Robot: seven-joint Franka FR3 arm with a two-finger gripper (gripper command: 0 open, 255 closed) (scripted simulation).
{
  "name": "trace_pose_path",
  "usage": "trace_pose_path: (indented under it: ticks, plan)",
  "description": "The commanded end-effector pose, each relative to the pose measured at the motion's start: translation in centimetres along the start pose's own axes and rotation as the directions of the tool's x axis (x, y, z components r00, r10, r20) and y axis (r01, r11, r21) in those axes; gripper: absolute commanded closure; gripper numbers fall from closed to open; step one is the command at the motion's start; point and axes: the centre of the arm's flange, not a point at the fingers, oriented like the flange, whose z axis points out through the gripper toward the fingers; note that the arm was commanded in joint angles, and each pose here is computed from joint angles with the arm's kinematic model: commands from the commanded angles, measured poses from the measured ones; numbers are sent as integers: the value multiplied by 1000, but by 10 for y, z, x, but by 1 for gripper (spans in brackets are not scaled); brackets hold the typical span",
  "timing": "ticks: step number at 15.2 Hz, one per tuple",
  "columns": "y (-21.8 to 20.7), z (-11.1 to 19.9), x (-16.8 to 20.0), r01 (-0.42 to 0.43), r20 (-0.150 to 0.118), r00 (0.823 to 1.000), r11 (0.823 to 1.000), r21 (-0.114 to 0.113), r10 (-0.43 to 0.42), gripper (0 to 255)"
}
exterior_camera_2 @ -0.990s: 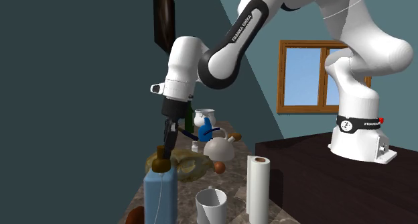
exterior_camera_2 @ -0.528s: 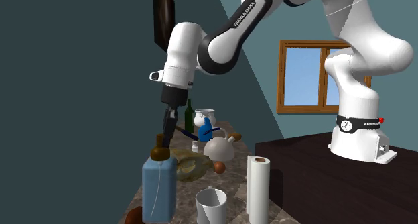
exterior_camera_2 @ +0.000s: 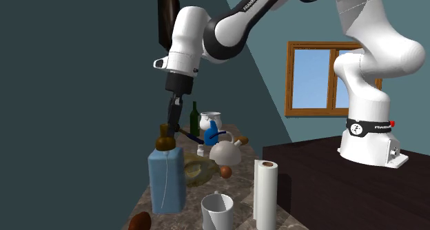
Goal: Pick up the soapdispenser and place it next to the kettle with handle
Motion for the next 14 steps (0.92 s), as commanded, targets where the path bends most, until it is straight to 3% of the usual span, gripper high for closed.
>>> trace_pose_path:
  ticks: [1, 14]
  plan:
    - [0, -11, 2, 0, 0, 1000, 1000, 0, 0, 255]
    - [2, -78, 16, 0, 0, 1000, 1000, 0, 0, 255]
